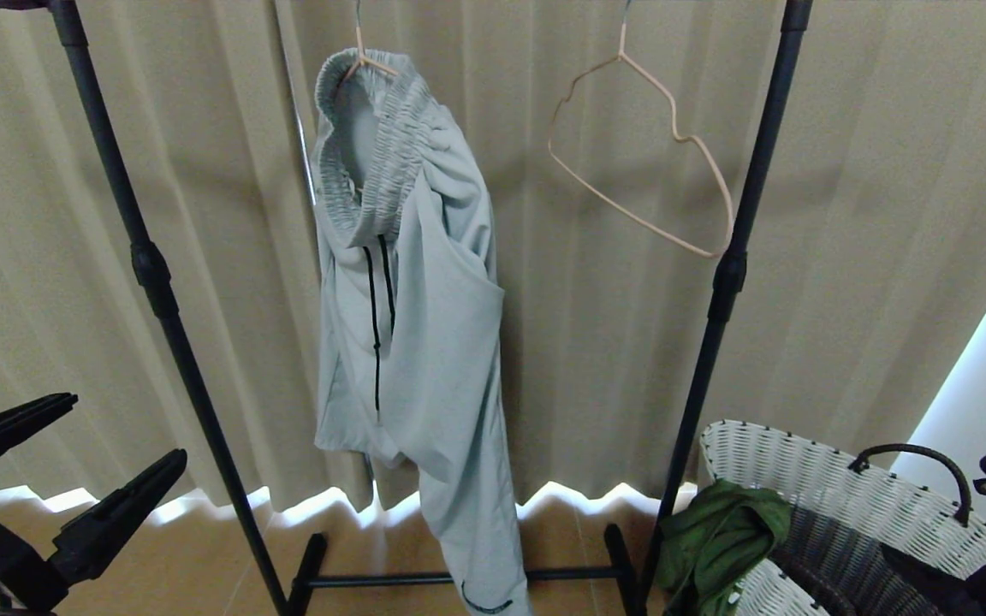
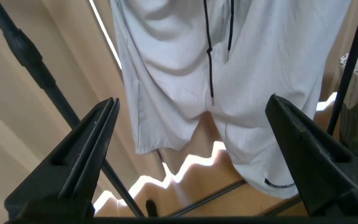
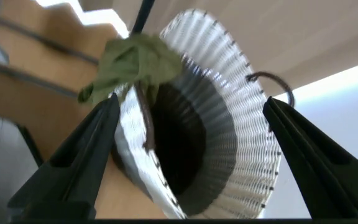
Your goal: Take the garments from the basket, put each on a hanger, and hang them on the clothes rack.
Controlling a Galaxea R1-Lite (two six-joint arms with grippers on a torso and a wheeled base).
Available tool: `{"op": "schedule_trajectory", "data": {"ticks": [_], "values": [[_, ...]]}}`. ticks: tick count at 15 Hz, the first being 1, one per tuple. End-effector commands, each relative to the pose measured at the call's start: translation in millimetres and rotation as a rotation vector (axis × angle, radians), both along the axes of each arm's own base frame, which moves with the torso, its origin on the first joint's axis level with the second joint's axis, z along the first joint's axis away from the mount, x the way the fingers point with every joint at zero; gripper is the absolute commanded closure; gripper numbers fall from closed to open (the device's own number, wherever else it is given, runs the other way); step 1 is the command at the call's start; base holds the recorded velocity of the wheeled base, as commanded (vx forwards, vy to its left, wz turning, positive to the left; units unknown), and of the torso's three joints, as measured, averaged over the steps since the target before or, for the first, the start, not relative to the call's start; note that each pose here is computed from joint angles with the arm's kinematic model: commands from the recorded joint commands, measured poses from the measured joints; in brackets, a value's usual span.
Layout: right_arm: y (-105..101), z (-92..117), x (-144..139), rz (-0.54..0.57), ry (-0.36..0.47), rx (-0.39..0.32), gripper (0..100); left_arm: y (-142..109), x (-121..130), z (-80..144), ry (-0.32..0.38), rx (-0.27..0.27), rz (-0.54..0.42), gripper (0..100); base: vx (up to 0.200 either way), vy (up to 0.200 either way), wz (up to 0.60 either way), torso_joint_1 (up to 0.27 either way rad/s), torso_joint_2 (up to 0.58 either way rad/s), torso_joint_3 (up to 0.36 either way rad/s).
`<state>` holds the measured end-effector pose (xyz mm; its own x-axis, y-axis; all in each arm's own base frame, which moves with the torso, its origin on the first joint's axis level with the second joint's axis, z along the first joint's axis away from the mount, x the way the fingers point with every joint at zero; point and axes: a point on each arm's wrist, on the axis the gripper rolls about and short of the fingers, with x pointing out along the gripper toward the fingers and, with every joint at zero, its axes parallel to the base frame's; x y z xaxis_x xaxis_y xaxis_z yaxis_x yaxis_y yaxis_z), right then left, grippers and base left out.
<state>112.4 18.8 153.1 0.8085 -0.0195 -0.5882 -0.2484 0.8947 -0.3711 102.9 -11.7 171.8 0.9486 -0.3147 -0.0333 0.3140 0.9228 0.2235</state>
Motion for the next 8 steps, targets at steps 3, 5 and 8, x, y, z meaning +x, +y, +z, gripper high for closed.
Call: {"op": "schedule_trajectory", "data": {"ticks": [3,5,8], "values": [[10,-36,46,0.013,0.214,-0.052,0,0,0,2,-0.007,0.000,0.001,0,0.000,0.000,0.00,0.000,0.00,0.000],[15,-48,65,0.036,0.251,-0.086,0,0,0,1,-0.005,0.003,0.000,0,0.000,0.000,0.00,0.000,0.00,0.000],[18,-64,87,0.068,0.278,-0.136,0,0,-1,2,-0.012,0.002,0.000,0,0.000,0.000,0.00,0.000,0.00,0.000]]}}
